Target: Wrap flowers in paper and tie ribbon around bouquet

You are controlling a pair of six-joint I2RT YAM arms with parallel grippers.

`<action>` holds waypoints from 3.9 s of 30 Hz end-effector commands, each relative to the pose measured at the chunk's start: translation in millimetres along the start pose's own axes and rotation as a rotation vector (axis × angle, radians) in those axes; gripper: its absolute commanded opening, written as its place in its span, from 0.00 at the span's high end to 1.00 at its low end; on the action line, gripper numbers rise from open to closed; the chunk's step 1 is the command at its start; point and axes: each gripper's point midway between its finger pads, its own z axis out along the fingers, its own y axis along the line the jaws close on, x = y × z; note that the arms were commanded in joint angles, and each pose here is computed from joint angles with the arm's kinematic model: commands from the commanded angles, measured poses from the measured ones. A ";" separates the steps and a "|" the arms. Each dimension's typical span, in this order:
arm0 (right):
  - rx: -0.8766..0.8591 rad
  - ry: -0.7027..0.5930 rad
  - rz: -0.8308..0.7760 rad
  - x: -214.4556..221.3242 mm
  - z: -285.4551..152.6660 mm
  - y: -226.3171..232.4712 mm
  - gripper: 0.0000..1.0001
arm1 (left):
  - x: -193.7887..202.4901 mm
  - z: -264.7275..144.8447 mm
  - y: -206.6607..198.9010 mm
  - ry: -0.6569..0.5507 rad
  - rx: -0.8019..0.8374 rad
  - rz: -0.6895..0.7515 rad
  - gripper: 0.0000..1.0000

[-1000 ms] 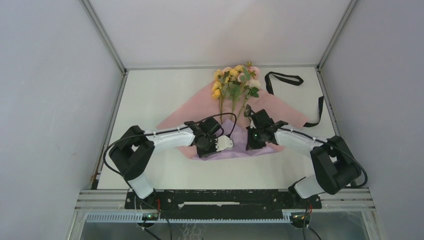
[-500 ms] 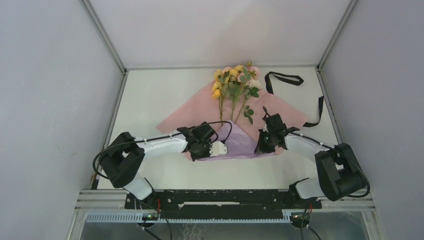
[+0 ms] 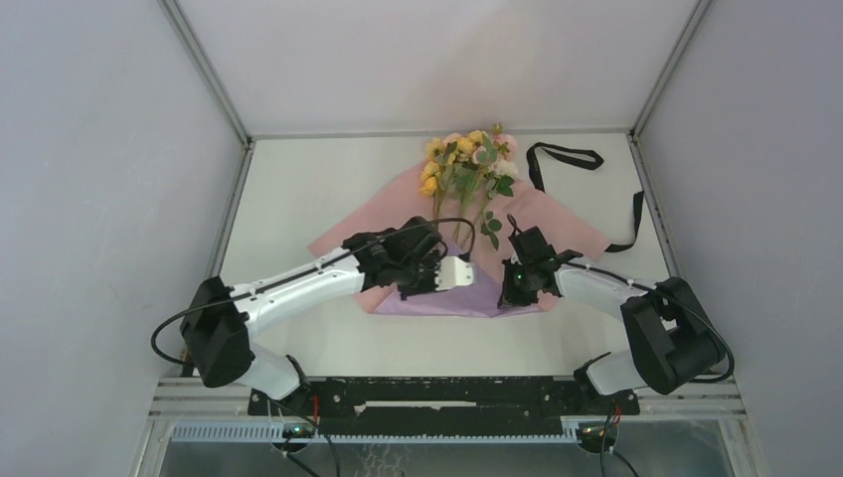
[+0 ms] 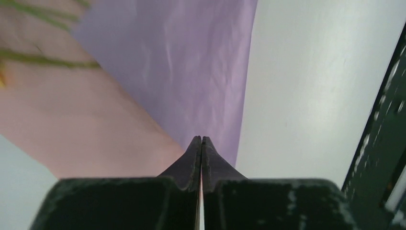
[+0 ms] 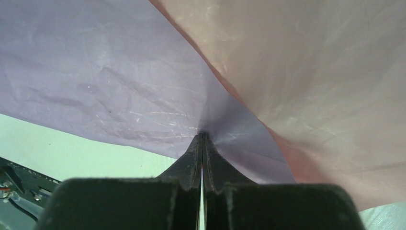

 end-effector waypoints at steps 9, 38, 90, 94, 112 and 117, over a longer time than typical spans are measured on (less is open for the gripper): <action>-0.059 0.015 0.082 1.3 3.5 4.0 0.98 | -118.1 83.3 13.9 -0.268 -0.030 0.039 1.00; 0.008 0.018 0.093 17.1 -5.2 -19.3 0.99 | 110.1 51.0 -56.1 0.358 0.143 -0.037 1.00; 0.053 0.007 0.075 23.2 -0.4 -15.0 0.99 | -7.6 28.5 30.9 -0.016 -0.128 -0.166 1.00; 0.006 0.011 0.072 21.0 -4.0 -5.1 0.99 | -10.8 62.8 36.8 -0.001 -0.158 -0.142 1.00; -0.446 -0.009 0.092 -0.4 -19.3 96.5 1.00 | 15.7 95.8 -4.1 0.031 0.014 -0.177 1.00; -0.410 0.055 0.088 8.9 7.4 95.0 1.00 | 16.1 94.8 -2.5 0.028 0.019 -0.195 1.00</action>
